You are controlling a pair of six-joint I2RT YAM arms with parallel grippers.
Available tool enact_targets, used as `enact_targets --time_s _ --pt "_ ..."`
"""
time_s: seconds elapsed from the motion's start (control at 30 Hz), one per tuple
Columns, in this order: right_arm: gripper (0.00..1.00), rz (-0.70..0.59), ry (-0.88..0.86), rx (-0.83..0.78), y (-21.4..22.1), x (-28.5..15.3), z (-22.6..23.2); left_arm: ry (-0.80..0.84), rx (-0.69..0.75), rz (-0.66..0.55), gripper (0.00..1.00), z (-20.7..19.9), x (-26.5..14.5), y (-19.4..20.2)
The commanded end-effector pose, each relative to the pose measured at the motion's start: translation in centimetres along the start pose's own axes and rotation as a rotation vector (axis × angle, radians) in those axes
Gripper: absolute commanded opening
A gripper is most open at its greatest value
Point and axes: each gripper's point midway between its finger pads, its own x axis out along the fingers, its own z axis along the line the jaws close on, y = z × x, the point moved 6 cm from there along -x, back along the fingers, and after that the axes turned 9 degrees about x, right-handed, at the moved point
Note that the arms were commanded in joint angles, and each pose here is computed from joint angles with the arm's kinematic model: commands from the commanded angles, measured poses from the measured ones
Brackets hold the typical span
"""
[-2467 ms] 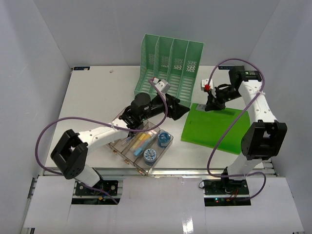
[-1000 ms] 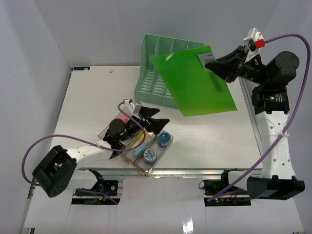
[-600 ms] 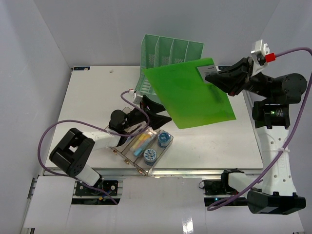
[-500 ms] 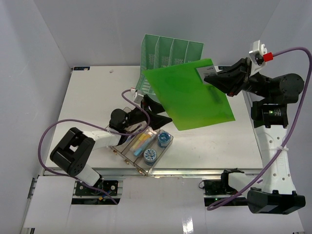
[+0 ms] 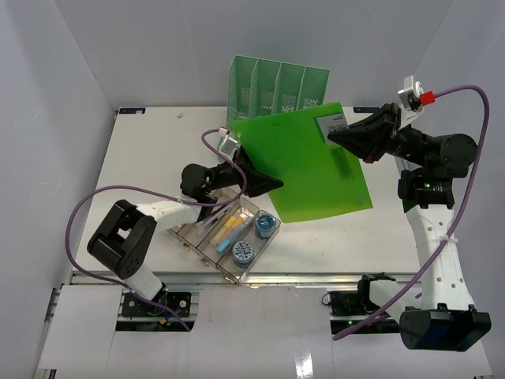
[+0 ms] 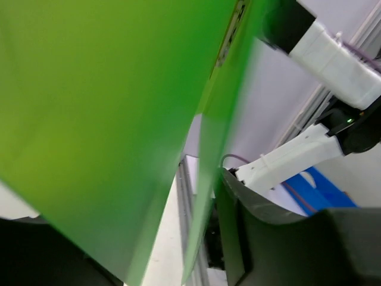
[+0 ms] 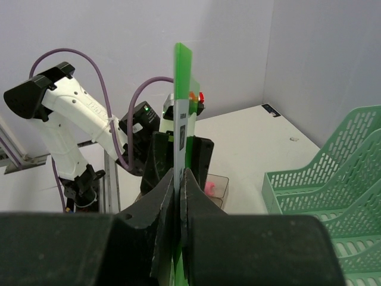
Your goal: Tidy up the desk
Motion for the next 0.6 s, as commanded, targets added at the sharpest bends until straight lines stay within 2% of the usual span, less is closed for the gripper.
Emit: enact_targets --time_s 0.0,0.07,0.1,0.13,0.2,0.23,0.27,0.3,0.4,0.5,0.57 --pt "0.08 -0.05 -0.006 -0.02 -0.3 -0.1 1.0 0.222 0.291 -0.202 0.38 -3.8 0.8 -5.4" --pt "0.08 -0.051 -0.001 -0.024 -0.1 -0.2 0.9 0.231 0.289 -0.202 0.13 -4.0 0.9 -5.7" --pt "0.08 -0.049 0.001 -0.021 0.0 -0.2 0.8 0.23 0.288 -0.201 0.05 -4.0 0.9 -5.7" --pt "0.08 -0.045 0.005 -0.02 0.1 -0.2 0.7 0.228 0.289 -0.2 0.0 -4.1 0.8 -5.8" --pt "0.15 -0.032 0.01 -0.036 0.2 -0.2 0.6 0.214 0.297 -0.191 0.0 -4.1 0.7 -5.7" --pt "0.34 -0.023 0.012 -0.054 0.2 -0.3 0.5 0.202 0.304 -0.182 0.0 -4.1 0.6 -5.7" --pt "0.63 -0.009 0.025 -0.069 0.5 -0.4 0.2 0.183 0.302 -0.166 0.0 -4.1 0.5 -5.8" --pt "0.85 -0.004 0.043 -0.082 0.5 -0.4 0.0 0.164 0.308 -0.154 0.0 -4.0 0.4 -5.8" --pt "0.9 0.01 0.218 -0.184 0.6 -1.6 -2.1 0.025 0.308 -0.086 0.0 -2.6 -0.5 -5.9" --pt "0.9 -0.004 0.453 -0.26 1.4 -3.9 -4.9 -0.176 0.371 -0.062 0.0 -0.3 -2.3 -6.9" --pt "0.9 -0.013 0.54 -0.292 1.9 -5.4 -5.5 -0.304 0.369 -0.03 0.0 1.2 -3.5 -7.5"
